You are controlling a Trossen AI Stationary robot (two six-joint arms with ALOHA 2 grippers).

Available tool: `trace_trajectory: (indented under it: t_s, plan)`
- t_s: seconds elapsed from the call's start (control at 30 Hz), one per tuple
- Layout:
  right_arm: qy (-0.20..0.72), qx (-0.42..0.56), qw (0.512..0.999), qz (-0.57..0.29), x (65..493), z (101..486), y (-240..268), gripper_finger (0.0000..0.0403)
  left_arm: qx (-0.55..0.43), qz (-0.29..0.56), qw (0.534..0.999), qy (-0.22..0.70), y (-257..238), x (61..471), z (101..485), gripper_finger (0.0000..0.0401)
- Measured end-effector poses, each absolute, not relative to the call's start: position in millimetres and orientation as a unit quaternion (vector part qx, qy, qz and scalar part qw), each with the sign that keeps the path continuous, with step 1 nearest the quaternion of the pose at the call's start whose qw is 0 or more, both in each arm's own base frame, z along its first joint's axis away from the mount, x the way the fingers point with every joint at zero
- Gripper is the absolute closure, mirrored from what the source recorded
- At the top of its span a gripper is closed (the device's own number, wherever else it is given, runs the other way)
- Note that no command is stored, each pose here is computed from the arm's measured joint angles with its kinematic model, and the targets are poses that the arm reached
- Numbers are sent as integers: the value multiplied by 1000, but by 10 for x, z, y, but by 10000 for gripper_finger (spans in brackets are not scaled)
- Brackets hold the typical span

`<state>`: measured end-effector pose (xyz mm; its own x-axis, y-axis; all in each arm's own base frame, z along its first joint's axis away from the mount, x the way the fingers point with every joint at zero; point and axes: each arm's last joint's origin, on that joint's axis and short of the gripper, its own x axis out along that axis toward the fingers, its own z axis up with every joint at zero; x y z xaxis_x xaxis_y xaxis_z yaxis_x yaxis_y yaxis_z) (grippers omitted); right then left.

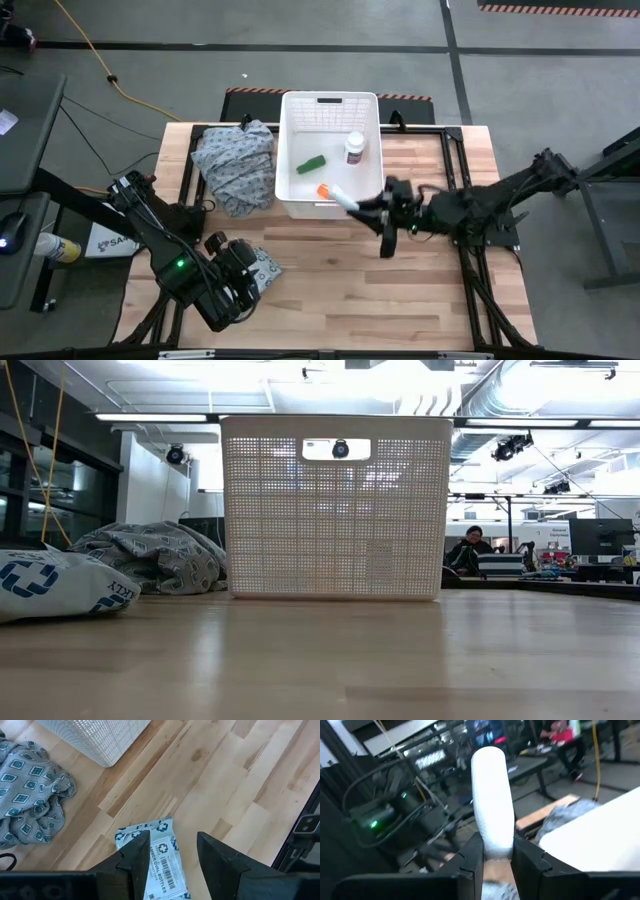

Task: Pick & place medical supplies in basket/bin
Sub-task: Put the white roll gauze into the white bin

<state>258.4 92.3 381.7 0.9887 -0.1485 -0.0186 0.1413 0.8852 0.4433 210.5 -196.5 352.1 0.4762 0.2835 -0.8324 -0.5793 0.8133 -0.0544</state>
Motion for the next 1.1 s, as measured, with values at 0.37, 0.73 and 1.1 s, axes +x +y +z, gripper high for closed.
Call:
trace_trajectory:
  t_s: [0.37, 0.73, 1.1]
  plan:
    - [-45, 169, 979, -107, 2449, 4033, 392, 329, -206, 273, 848, 405, -1977, 2136, 3535, 206]
    - [-45, 145, 982, -110, 2475, 4046, -94, 329, -233, 272, 856, 373, -2005, 2178, 3554, 206]
    - [21, 86, 986, -138, 2293, 4564, -381, 329, -245, 276, 857, 360, -2008, 2186, 3559, 206]
